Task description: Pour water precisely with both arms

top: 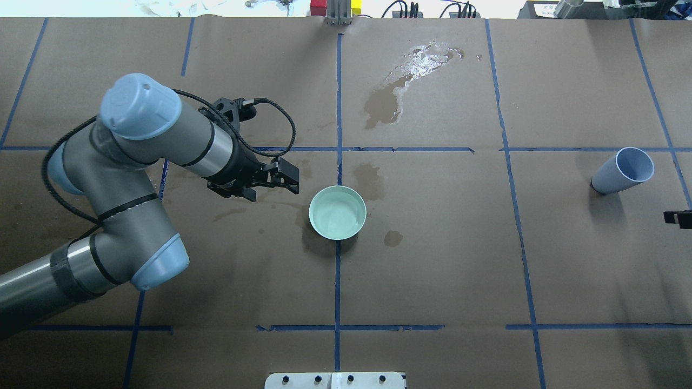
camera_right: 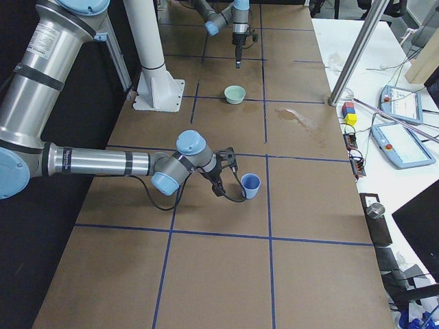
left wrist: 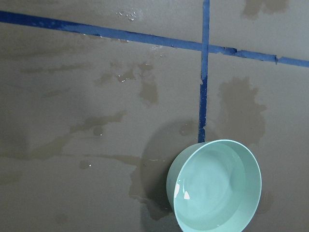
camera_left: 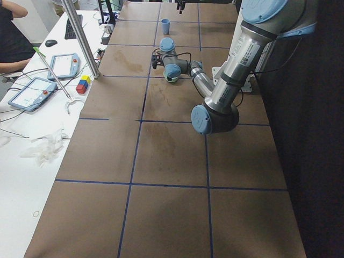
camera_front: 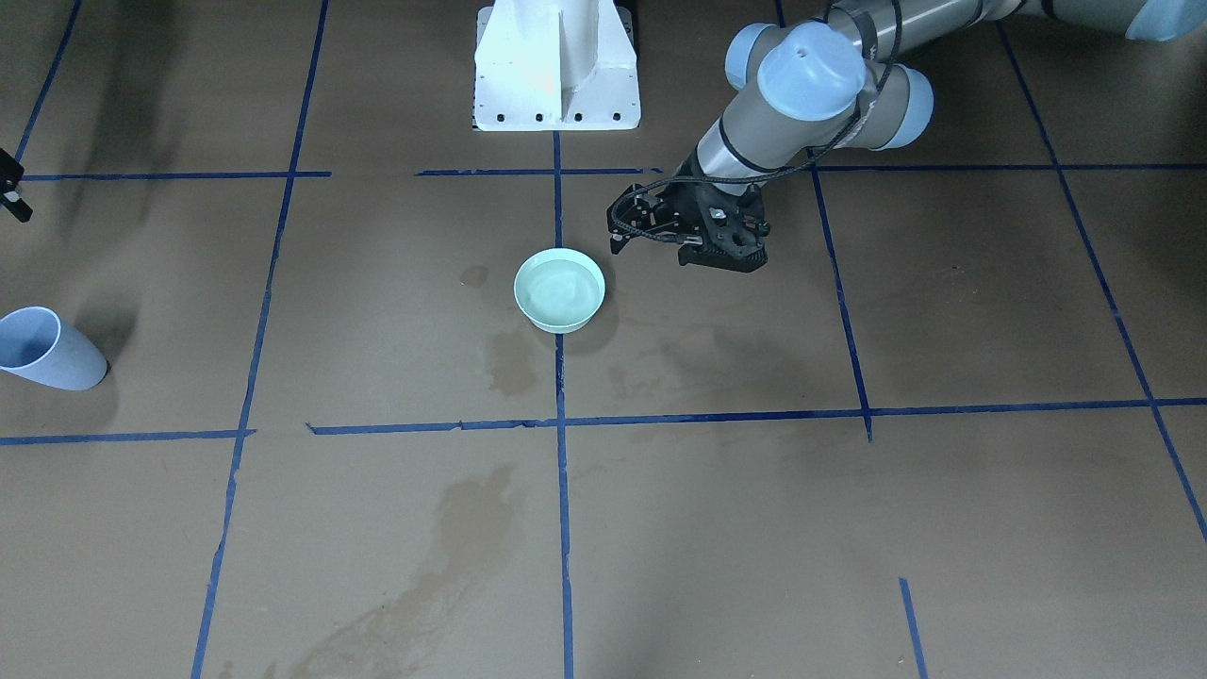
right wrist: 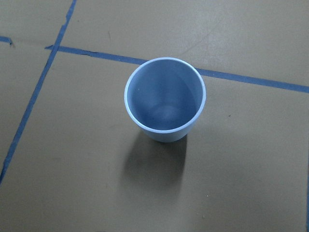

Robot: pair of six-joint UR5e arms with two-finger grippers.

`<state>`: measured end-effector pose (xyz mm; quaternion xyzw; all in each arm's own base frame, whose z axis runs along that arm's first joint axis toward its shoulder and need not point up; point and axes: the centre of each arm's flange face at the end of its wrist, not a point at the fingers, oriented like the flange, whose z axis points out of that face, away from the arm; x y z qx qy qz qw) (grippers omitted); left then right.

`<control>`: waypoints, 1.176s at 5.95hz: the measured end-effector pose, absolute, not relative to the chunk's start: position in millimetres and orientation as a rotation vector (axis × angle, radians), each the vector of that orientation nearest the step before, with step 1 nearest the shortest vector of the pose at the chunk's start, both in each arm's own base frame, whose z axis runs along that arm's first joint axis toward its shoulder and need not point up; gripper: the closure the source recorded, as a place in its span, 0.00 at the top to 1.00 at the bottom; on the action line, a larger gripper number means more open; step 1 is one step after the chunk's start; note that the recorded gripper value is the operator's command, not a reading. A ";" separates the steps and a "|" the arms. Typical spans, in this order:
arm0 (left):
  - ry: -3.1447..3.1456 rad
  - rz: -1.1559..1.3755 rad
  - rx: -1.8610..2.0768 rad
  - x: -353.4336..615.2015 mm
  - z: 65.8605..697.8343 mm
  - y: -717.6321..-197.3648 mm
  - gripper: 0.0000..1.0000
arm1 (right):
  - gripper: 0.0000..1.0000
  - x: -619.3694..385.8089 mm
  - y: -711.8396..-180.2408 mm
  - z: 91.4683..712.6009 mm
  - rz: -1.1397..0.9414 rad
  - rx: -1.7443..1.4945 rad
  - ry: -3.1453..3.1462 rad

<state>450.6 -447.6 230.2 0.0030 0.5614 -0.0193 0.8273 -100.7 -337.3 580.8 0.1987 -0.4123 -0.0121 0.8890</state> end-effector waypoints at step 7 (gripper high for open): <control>1.189 -0.082 0.036 406.0 246.9 -447.5 0.99 | 0.99 -200.0 -299.6 616.2 0.316 0.770 -0.687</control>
